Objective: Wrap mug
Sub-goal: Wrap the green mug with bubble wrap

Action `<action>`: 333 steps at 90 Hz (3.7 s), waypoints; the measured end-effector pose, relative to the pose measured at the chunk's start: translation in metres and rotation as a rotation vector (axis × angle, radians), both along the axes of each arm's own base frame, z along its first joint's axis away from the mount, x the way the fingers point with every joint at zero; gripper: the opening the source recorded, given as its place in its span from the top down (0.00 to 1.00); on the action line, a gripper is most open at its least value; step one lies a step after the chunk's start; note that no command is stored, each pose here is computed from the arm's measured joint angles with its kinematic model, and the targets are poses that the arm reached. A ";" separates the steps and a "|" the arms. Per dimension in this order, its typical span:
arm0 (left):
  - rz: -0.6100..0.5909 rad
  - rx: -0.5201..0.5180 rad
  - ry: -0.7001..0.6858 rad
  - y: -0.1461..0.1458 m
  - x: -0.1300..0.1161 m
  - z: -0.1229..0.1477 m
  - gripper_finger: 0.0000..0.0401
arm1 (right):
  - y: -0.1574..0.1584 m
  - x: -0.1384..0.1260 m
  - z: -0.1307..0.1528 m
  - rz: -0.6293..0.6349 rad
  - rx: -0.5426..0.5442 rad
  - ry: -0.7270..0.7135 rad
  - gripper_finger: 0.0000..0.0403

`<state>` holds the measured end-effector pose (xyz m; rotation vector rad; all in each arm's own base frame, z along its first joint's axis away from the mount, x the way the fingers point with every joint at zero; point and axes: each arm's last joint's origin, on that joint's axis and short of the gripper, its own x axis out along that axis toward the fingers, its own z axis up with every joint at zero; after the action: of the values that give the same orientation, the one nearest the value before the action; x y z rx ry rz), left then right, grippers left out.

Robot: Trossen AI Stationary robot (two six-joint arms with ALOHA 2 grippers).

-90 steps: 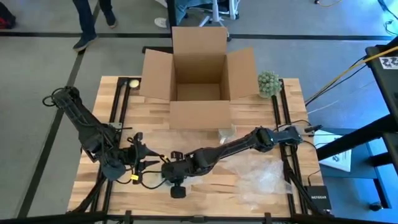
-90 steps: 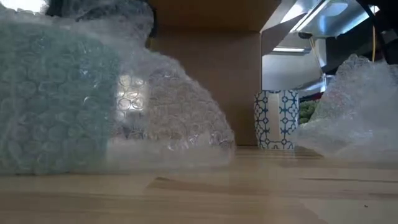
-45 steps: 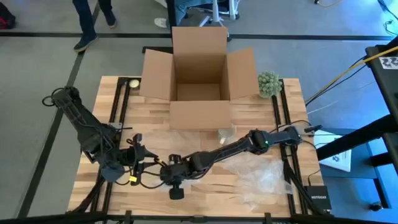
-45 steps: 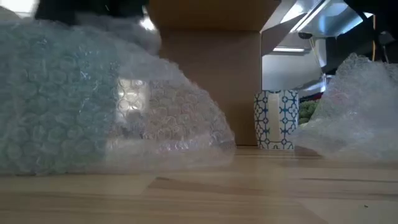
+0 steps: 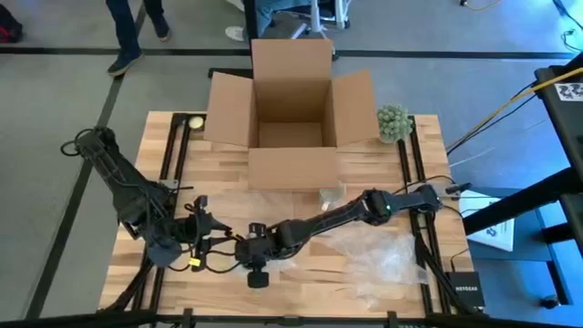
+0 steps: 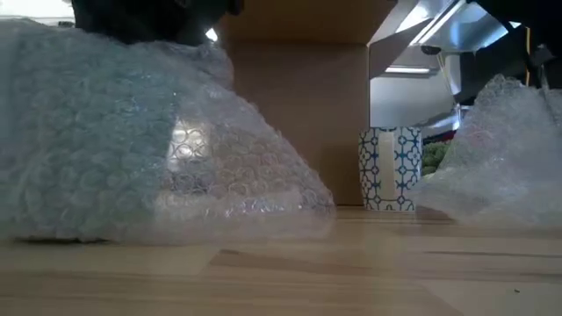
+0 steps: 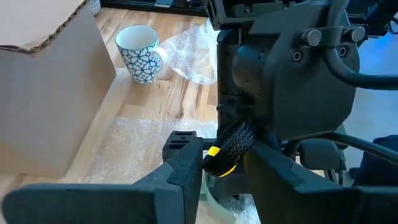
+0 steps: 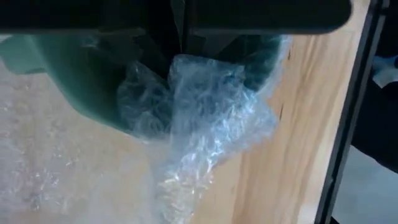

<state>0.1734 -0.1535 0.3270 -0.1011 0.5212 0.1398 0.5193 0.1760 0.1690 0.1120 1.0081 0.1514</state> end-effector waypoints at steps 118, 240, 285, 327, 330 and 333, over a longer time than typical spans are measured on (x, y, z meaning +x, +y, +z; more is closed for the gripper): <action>0.067 -0.059 0.218 -0.029 0.087 -0.088 0.76 | 0.034 -0.102 0.102 -0.067 -0.374 0.181 1.00; -0.051 -0.160 0.387 -0.030 0.097 -0.083 0.76 | 0.055 -0.121 0.105 -0.180 -0.496 0.120 1.00; -0.017 -0.087 0.526 -0.036 0.113 -0.135 0.76 | 0.061 -0.109 0.102 -0.144 -0.460 0.014 1.00; -0.085 -0.049 0.521 -0.045 0.109 -0.136 0.76 | 0.076 -0.083 0.041 -0.140 -0.408 -0.236 1.00; -0.086 -0.047 0.521 -0.045 0.109 -0.136 0.76 | 0.077 -0.082 0.039 -0.145 -0.408 -0.251 1.00; -0.088 -0.044 0.521 -0.045 0.110 -0.136 0.76 | 0.077 -0.081 0.039 -0.152 -0.402 -0.270 1.00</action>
<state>0.2830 -0.1982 0.1907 -0.0847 1.0472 0.0673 0.4387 0.2533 0.2077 -0.1942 0.7406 -0.1724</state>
